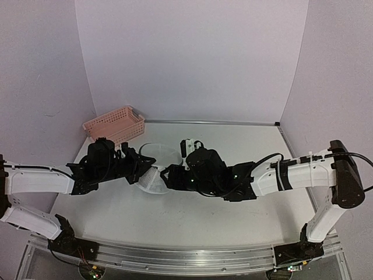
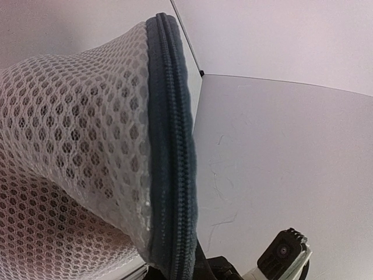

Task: Unzip the laundry bag and remove the bra
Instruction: Pick up the zipper from the laundry bag, then unzip the zipper of the laundry bag.

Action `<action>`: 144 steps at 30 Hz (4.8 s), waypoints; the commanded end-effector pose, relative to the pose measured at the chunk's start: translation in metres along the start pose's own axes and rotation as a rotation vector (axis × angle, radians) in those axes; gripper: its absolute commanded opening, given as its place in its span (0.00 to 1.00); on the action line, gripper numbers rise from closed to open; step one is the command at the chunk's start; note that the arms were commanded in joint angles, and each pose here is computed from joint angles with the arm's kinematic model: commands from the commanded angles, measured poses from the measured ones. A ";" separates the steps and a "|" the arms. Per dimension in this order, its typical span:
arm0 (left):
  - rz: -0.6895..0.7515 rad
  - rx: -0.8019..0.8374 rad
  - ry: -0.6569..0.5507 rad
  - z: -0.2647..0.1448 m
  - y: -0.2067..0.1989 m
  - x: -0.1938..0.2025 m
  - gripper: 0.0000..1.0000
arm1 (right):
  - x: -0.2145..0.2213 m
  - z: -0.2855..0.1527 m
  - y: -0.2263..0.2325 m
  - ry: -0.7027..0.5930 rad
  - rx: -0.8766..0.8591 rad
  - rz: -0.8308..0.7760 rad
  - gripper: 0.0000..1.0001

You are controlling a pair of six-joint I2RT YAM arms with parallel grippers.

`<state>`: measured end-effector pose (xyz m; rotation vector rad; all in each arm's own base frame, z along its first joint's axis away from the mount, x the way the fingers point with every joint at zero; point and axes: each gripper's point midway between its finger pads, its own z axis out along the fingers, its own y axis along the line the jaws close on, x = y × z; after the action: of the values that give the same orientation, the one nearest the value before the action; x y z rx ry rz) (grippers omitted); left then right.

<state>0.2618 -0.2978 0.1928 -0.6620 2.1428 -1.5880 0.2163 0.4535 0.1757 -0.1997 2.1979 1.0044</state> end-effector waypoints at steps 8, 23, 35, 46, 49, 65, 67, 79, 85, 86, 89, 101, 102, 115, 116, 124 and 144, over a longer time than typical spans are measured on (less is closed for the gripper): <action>-0.030 0.065 -0.017 -0.002 -0.022 -0.003 0.00 | -0.016 0.020 0.014 -0.053 0.034 0.023 0.43; -0.027 0.055 -0.011 -0.001 -0.022 -0.002 0.00 | -0.007 0.033 -0.001 -0.046 0.105 0.012 0.24; -0.022 0.041 0.001 0.002 -0.019 0.001 0.00 | -0.012 0.030 0.003 -0.054 0.097 0.003 0.00; 0.006 0.043 0.014 0.001 -0.020 0.003 0.00 | -0.010 0.010 -0.004 -0.051 0.083 -0.057 0.00; 0.025 0.047 0.031 0.002 -0.022 0.006 0.00 | -0.007 0.005 -0.007 -0.042 0.077 -0.079 0.00; 0.162 0.084 0.159 0.010 -0.038 0.026 0.00 | 0.011 -0.018 -0.007 0.039 -0.022 -0.257 0.00; 0.183 0.095 0.177 0.011 -0.042 0.029 0.00 | 0.014 -0.023 -0.007 0.050 -0.037 -0.282 0.00; 0.301 0.145 0.298 0.013 -0.055 0.049 0.00 | 0.022 -0.048 -0.033 0.075 -0.012 -0.333 0.00; 0.365 0.178 0.380 0.011 -0.059 0.063 0.00 | 0.025 -0.060 -0.038 0.108 -0.020 -0.389 0.00; 0.373 0.181 0.391 0.010 -0.059 0.065 0.00 | 0.025 -0.062 -0.039 0.113 -0.020 -0.400 0.00; 0.407 0.196 0.429 0.007 -0.060 0.071 0.00 | 0.029 -0.069 -0.045 0.146 -0.009 -0.444 0.00; 0.551 0.219 0.515 -0.007 -0.076 0.084 0.00 | 0.023 -0.093 -0.068 0.173 0.027 -0.553 0.00; 0.563 0.212 0.518 -0.008 -0.076 0.084 0.00 | 0.021 -0.094 -0.071 0.171 0.036 -0.555 0.00; 0.697 0.207 0.589 -0.034 -0.087 0.094 0.00 | -0.005 -0.093 -0.096 0.153 0.105 -0.565 0.00; 0.696 0.210 0.606 -0.035 -0.086 0.097 0.00 | -0.005 -0.092 -0.096 0.156 0.103 -0.567 0.00; 0.687 0.152 0.598 -0.018 -0.071 0.091 0.00 | 0.005 -0.087 -0.080 0.189 0.003 -0.541 0.00; 0.557 -0.073 0.508 0.022 -0.002 0.026 0.31 | 0.050 -0.071 -0.099 0.262 0.070 -0.436 0.00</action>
<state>0.2350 -0.3381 0.1723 0.3611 2.5153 -1.4641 0.1757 0.3308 0.1049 -0.8464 2.3071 0.6400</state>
